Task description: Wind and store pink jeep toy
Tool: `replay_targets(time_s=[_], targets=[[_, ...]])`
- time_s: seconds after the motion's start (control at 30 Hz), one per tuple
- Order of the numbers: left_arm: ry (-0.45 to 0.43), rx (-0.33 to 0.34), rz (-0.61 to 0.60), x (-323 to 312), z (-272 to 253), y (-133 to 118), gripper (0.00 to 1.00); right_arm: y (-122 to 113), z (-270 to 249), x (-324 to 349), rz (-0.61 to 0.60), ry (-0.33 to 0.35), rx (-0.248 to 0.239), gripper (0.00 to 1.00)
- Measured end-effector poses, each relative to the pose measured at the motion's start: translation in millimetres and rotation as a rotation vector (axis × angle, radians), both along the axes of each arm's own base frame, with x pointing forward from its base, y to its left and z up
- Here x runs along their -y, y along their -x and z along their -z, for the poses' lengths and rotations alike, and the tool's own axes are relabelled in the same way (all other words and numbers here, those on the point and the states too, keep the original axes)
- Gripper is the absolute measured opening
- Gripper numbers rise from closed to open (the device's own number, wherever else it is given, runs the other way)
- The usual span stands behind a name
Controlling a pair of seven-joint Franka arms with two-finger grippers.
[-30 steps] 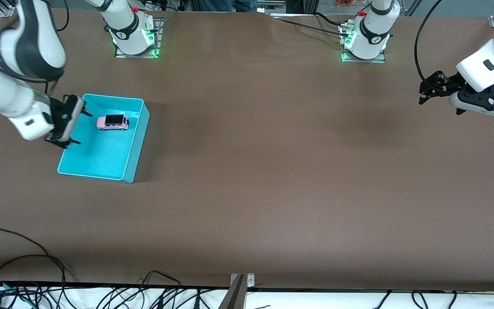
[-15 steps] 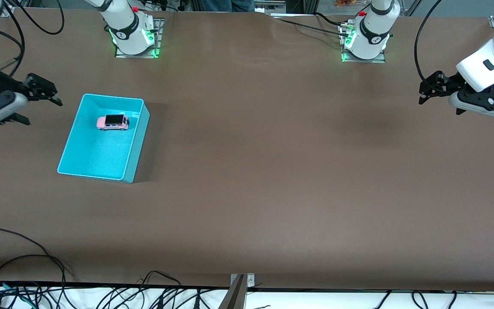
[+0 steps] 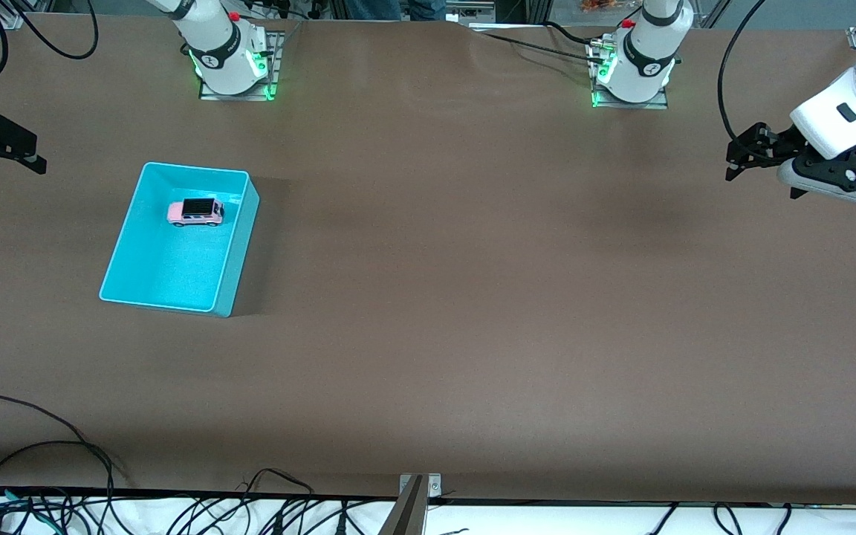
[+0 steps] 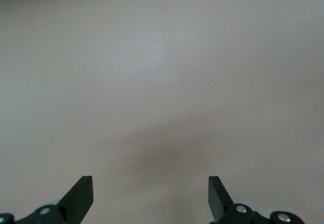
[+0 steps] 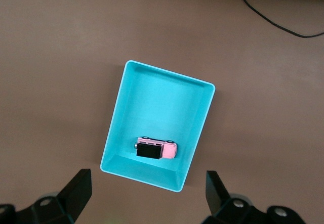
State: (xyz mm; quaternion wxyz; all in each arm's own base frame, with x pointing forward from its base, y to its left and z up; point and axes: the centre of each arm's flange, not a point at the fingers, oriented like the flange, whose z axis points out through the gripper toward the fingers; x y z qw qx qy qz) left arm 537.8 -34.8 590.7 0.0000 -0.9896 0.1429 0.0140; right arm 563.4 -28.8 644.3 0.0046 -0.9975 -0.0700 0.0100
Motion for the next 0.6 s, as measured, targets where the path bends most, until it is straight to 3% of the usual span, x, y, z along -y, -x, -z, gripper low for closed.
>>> replay_targets(time_s=[0.3, 0.6], targets=[[0.000, 0.000, 0.000, 0, 0, 0, 1.00, 12, 18, 6, 0.075, 0.001, -0.042, 1.00], [0.000, 0.000, 0.001, 0, 0, 0, 1.00, 33, 13, 0, 0.106, 0.017, -0.022, 1.00]])
